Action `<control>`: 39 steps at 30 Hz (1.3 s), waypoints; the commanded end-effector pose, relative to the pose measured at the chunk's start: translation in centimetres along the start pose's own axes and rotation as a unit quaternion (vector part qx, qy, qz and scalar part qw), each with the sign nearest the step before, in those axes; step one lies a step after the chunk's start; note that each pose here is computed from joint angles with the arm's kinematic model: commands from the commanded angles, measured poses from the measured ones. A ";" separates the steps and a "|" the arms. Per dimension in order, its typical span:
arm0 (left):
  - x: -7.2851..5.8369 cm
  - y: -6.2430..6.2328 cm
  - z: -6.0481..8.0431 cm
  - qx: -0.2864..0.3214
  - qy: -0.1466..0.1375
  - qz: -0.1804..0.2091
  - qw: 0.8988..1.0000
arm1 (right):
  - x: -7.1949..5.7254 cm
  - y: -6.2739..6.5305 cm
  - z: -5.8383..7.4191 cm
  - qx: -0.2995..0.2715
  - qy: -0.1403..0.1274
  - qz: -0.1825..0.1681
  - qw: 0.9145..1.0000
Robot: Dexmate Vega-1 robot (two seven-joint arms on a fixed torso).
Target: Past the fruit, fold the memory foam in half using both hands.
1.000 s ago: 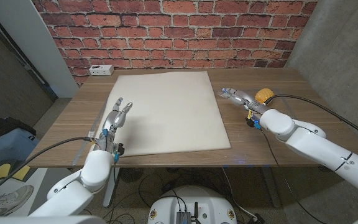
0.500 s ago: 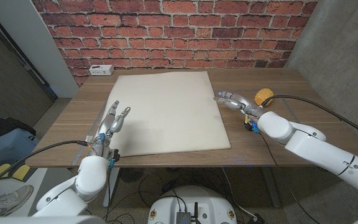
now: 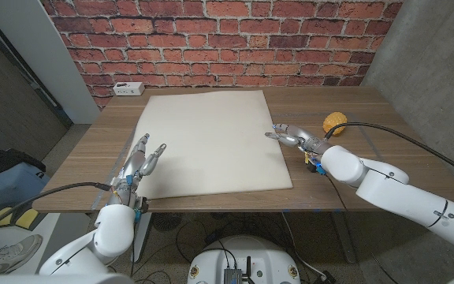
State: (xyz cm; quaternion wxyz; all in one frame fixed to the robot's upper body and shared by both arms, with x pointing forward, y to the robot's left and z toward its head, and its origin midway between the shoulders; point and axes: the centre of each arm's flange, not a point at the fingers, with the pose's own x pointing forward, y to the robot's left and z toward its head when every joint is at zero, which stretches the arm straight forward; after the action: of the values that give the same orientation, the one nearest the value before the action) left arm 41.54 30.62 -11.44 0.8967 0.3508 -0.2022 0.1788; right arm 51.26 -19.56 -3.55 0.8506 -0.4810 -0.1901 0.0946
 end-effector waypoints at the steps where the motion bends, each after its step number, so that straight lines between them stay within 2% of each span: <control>1: -0.9 0.7 0.2 0.092 0.026 -0.019 0.995 | -0.4 1.9 0.8 -0.020 0.012 0.010 1.000; 5: -0.8 0.9 0.5 0.117 0.025 -0.027 0.992 | -0.6 2.4 1.0 -0.028 0.015 0.011 0.999; 14: -0.9 1.4 1.0 0.171 0.046 -0.049 0.983 | -1.6 3.4 1.3 -0.048 0.026 0.016 0.998; 20: -0.8 1.2 1.5 0.216 0.056 -0.067 0.972 | -2.0 4.0 2.2 -0.076 0.031 0.024 0.996; 28: -0.4 1.3 2.2 0.272 0.067 -0.091 0.955 | -2.6 4.9 2.6 -0.095 0.045 0.036 0.994; 36: -0.1 1.2 2.8 0.319 0.079 -0.106 0.938 | -3.3 5.4 3.0 -0.127 0.065 0.036 0.989; 39: 0.1 1.2 3.0 0.338 0.083 -0.113 0.931 | -3.4 5.6 3.1 -0.144 0.082 0.046 0.985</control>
State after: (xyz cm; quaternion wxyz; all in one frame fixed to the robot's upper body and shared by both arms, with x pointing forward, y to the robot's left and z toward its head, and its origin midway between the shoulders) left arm 40.31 29.38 -9.33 0.7909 0.5867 -0.0562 0.1645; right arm 47.89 -15.85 -7.19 0.8013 -0.5764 -0.1393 0.0792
